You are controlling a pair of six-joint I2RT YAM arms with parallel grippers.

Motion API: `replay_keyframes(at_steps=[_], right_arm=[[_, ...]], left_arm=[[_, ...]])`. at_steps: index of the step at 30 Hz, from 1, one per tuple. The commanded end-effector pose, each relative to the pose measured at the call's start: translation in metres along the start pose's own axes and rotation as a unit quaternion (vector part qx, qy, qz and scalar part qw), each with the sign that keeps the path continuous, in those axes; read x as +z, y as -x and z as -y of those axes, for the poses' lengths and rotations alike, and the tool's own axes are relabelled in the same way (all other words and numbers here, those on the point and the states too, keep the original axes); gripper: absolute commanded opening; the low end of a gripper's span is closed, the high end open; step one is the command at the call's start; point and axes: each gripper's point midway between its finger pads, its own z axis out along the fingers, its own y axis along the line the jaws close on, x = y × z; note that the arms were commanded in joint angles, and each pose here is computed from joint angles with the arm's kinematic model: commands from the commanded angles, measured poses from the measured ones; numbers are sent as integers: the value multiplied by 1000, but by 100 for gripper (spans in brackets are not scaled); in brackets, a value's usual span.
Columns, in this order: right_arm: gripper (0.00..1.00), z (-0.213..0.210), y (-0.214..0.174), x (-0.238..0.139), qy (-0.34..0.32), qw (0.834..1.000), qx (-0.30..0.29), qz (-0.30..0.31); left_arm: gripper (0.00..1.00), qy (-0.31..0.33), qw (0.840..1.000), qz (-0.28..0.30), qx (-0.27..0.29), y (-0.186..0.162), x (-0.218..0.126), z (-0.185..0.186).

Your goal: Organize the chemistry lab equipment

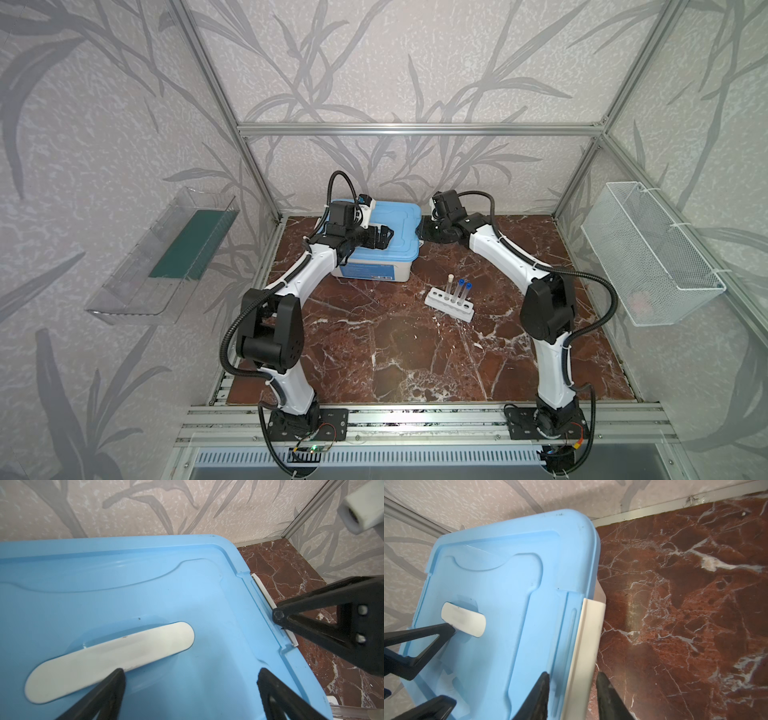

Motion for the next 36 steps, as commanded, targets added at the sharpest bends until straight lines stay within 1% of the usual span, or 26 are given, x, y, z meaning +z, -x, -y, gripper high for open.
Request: replay_keyframes(at_steps=[1, 7, 8, 9, 10, 12, 13, 15, 17, 19, 24, 30, 36], right_arm=[[38, -1, 1, 1, -20, 1000, -14, -1], [37, -4, -1, 7, -19, 1000, -10, -9], [42, -3, -1, 6, -23, 1000, -9, -9], [50, -1, 0, 4, -28, 1000, -10, -7], [56, -1, 0, 1, -29, 999, -11, -6], [66, -3, 3, -3, -29, 1000, -13, -1], [69, -3, 3, -4, -30, 999, -14, 0], [71, -2, 4, -2, -32, 999, -14, -2], [71, -2, 1, 3, -30, 999, -12, -9], [69, -2, -2, 8, -26, 1000, -7, -13], [59, 0, -6, 18, -24, 1000, 0, -20], [49, -2, -5, 19, -23, 999, -1, -22], [43, 0, -5, 19, -30, 999, -2, -21]], left_arm=[[99, -10, 1000, -23, -17, -15, -3, 4], [99, -9, 1000, -21, -18, -14, -5, 3], [100, -10, 1000, -20, -18, -13, -5, 3], [100, -11, 1000, -20, -18, -12, -6, 4], [99, -12, 1000, -18, -18, -11, -6, 4], [100, -14, 1000, -17, -18, -11, -6, 5], [99, -15, 1000, -17, -20, -11, -5, 5], [100, -18, 999, -16, -21, -10, -5, 5], [100, -16, 1000, -16, -21, -11, -5, 5], [100, -16, 1000, -17, -21, -11, -5, 4], [100, -14, 1000, -15, -20, -9, -8, 3], [99, -15, 1000, -14, -22, -8, -8, 3], [100, -16, 999, -13, -25, -9, -6, 1]])
